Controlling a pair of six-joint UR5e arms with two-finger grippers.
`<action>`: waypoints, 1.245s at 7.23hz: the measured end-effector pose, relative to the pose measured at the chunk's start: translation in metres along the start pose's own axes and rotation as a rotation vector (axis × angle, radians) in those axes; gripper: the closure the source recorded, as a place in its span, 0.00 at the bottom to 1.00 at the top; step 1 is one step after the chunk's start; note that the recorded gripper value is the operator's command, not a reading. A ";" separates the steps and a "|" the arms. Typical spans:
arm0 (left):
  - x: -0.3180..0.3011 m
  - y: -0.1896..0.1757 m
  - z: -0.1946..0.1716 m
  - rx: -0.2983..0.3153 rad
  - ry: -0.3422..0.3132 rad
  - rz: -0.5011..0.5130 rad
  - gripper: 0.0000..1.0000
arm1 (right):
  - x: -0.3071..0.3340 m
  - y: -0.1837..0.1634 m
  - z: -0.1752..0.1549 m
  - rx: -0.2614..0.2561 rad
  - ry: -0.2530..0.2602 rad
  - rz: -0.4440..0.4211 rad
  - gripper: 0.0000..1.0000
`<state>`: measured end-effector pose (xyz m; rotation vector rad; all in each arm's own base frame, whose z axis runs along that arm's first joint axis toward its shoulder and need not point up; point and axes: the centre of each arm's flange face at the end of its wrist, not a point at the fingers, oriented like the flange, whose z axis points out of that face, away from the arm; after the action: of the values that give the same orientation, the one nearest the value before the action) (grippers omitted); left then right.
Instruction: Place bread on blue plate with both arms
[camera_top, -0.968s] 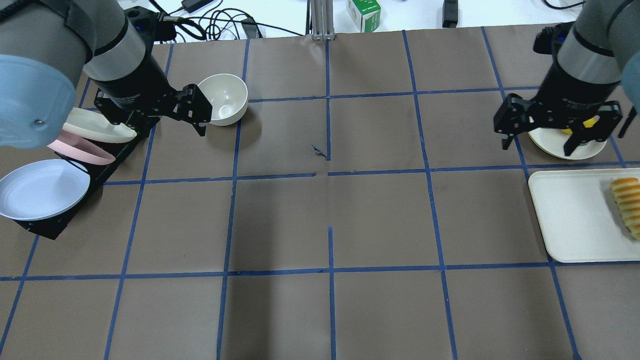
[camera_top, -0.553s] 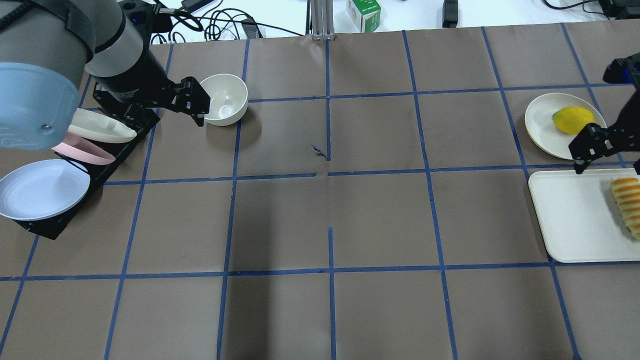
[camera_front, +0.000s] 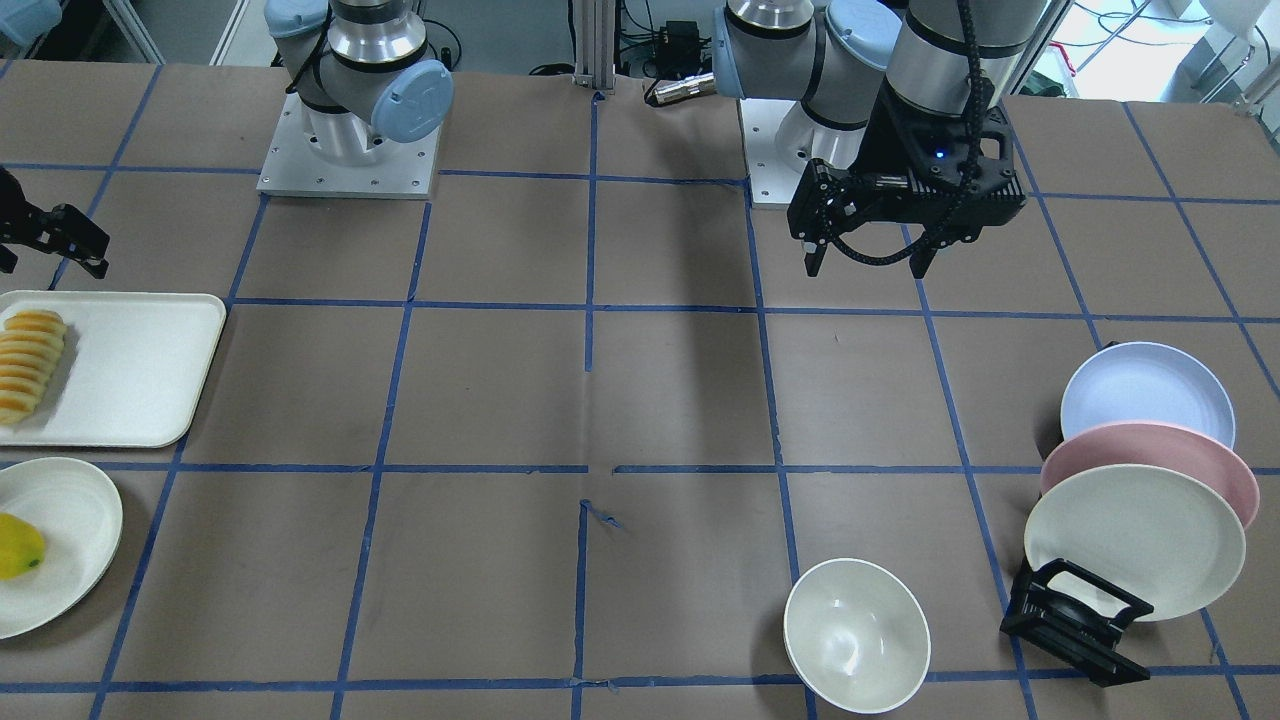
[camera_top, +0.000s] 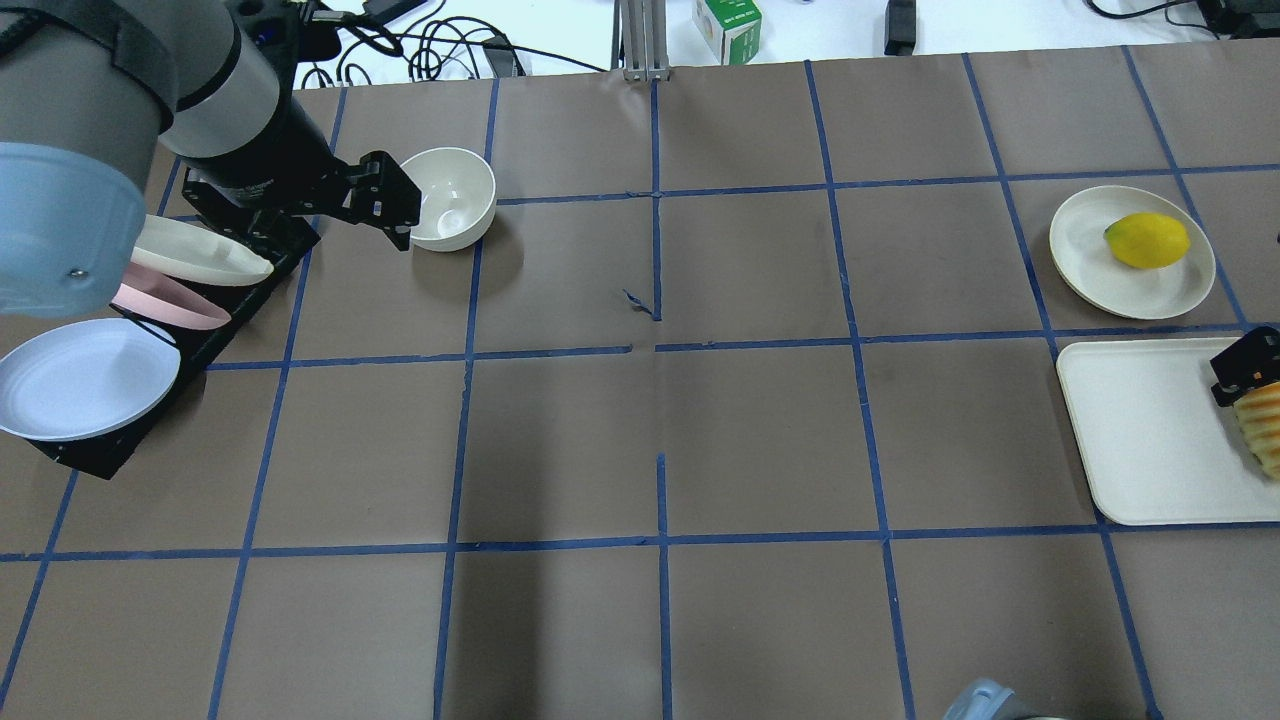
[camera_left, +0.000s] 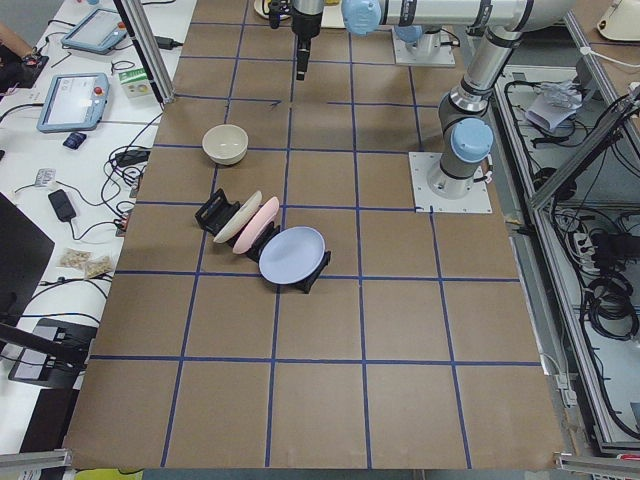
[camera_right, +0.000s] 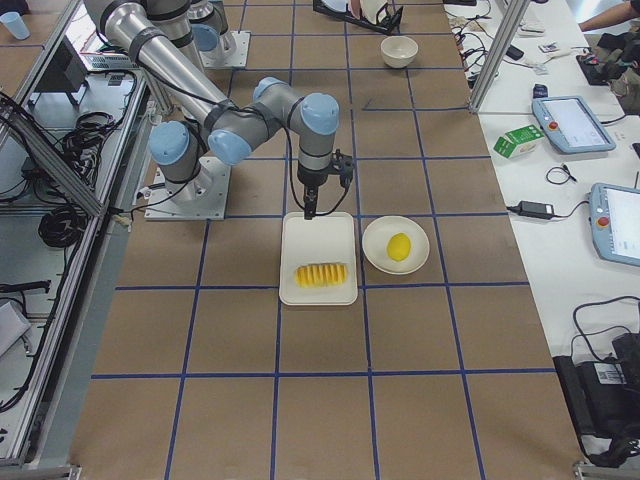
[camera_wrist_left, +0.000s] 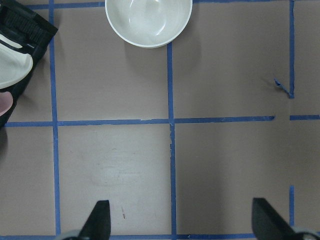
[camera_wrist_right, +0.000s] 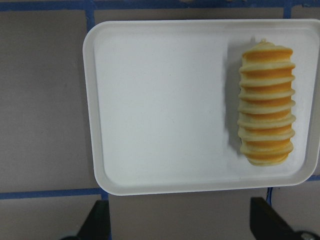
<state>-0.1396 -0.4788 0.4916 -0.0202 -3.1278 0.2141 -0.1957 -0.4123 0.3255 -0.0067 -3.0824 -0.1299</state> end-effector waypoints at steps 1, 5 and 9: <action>0.002 0.000 -0.007 0.015 0.022 0.001 0.00 | 0.019 0.000 0.016 -0.002 -0.010 -0.025 0.00; -0.052 -0.014 -0.002 0.007 -0.038 0.023 0.00 | 0.098 -0.008 0.086 0.054 -0.035 -0.143 0.00; -0.387 0.031 0.043 -0.112 -0.101 -0.421 0.00 | 0.118 -0.018 0.122 0.083 -0.033 -0.165 0.00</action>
<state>0.2477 -0.4592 0.4429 0.6583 -3.1390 0.0343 -0.3206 -0.4196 0.2091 0.2516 -3.1149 -0.0080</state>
